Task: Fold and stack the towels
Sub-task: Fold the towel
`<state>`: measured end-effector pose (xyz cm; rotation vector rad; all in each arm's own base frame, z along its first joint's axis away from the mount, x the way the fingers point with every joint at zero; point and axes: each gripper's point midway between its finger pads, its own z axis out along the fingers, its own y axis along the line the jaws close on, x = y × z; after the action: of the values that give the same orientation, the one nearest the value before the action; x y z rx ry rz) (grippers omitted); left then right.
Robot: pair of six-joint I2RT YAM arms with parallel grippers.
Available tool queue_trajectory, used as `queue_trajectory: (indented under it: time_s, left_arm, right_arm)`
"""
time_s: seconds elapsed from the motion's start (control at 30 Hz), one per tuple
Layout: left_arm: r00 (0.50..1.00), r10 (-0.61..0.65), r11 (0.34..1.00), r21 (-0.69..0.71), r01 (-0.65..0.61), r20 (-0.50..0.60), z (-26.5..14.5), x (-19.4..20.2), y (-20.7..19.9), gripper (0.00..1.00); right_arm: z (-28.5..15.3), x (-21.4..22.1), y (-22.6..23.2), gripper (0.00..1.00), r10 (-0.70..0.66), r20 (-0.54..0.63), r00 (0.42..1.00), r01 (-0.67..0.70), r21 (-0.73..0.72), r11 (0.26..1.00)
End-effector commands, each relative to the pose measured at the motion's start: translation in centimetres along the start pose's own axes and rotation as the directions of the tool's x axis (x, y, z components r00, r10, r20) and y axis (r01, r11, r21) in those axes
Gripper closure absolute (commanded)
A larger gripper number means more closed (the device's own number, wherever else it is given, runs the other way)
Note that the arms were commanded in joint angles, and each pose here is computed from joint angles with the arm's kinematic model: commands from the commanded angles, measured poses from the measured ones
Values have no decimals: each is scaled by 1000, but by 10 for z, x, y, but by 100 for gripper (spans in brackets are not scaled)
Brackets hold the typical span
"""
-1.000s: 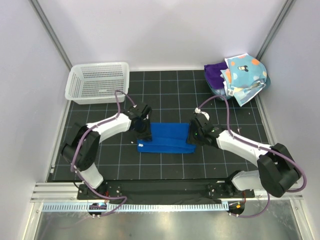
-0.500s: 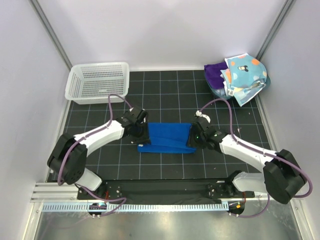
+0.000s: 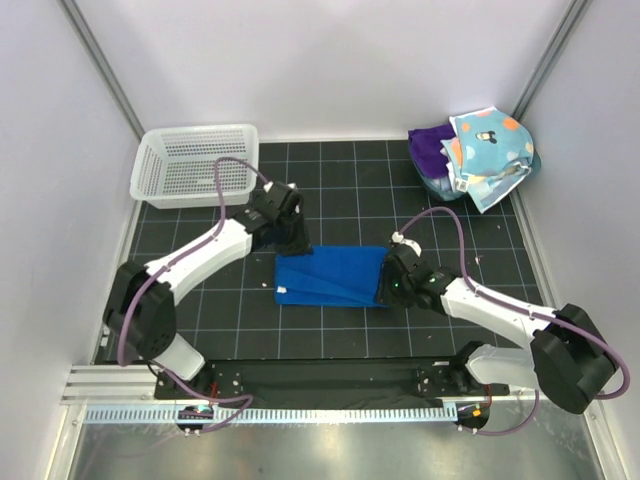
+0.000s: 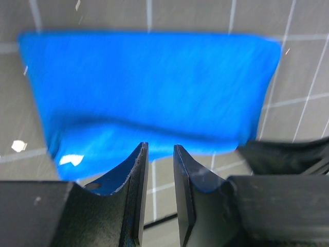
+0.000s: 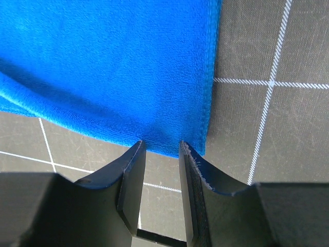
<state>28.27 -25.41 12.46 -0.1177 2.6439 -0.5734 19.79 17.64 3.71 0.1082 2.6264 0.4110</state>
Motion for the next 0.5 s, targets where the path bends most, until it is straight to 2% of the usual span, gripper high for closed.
queue_trajectory:
  time_s: [0.0,0.07,0.23,0.47]
  left_arm:
    - [1000,10,999,-46,-11,-16,22,-9,-2,70]
    - [999,12,999,-42,-13,-37,30,-9,-6,71]
    - [996,12,992,-125,-24,-94,52,10,19,71]
    - [993,7,990,-140,-23,-115,36,37,42,71]
  right_arm:
    - [-2,-4,4,61,16,32,999,-16,-20,1000]
    - [-2,-3,4,61,15,35,999,-15,-19,1000]
    - [-3,-5,4,61,20,47,999,-19,-24,1000]
    - [-2,-5,6,61,25,53,998,-23,-36,999]
